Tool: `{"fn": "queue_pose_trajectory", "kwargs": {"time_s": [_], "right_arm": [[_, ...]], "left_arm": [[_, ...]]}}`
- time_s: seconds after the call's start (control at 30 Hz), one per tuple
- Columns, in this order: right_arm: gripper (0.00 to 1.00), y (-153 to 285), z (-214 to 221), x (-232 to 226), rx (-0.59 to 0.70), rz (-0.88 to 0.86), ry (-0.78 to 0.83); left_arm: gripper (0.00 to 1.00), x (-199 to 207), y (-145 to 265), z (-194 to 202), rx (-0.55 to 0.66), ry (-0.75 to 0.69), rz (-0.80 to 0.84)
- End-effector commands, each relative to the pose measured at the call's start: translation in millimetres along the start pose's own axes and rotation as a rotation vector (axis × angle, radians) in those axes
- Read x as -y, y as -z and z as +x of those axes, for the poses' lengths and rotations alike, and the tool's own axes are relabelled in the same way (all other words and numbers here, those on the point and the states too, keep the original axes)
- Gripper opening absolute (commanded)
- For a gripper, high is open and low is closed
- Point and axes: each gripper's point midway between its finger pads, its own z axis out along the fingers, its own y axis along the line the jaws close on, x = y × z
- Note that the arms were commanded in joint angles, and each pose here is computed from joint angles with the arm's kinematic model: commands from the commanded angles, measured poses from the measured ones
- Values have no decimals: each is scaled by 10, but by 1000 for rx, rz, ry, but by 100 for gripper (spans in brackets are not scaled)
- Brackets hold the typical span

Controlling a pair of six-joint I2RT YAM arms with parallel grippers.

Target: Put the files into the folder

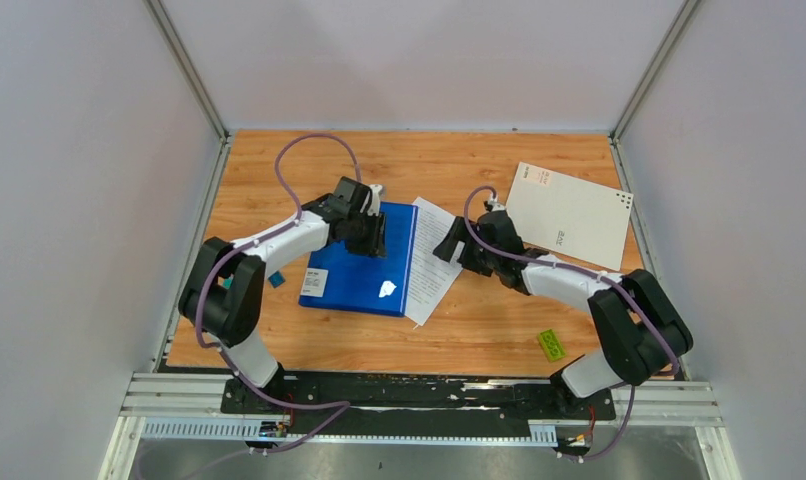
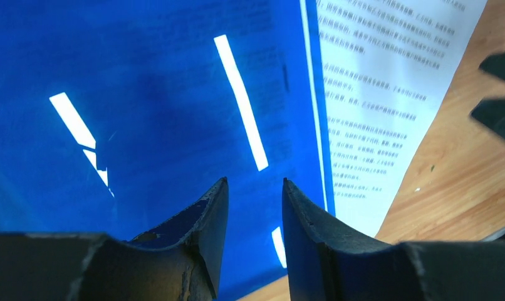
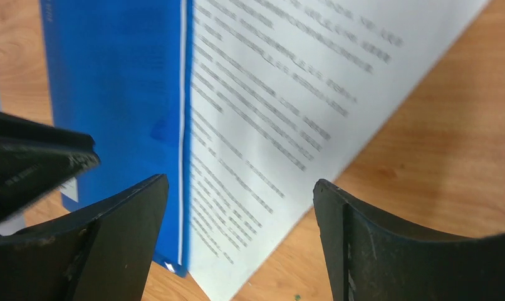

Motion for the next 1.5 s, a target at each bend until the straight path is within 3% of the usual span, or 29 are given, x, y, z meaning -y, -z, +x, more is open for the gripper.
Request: {"fn": "queue_pose_trajectory", "kwargs": {"time_s": [0.0, 0.23, 0.5, 0.97, 1.17, 1.3, 1.47], "right_arm": [[88, 108, 106, 195, 2, 79, -41], [87, 97, 268, 321, -1, 105, -182], [87, -17, 388, 303, 20, 162, -224], [86, 49, 7, -319, 208, -211, -218], [85, 9, 66, -403, 174, -275, -254], [82, -12, 94, -311, 170, -241, -289], [73, 17, -107, 77, 169, -7, -191]], "left_arm": [[44, 74, -146, -334, 54, -30, 7], [42, -99, -398, -203, -13, -15, -52], [41, -182, -477, -31, -62, -4, -53], [40, -100, -455, 86, -78, 29, 13], [40, -31, -441, 83, -70, 48, 48], [40, -7, -419, 86, -70, 45, 61], [40, -8, -351, 41, -48, 29, 54]]}}
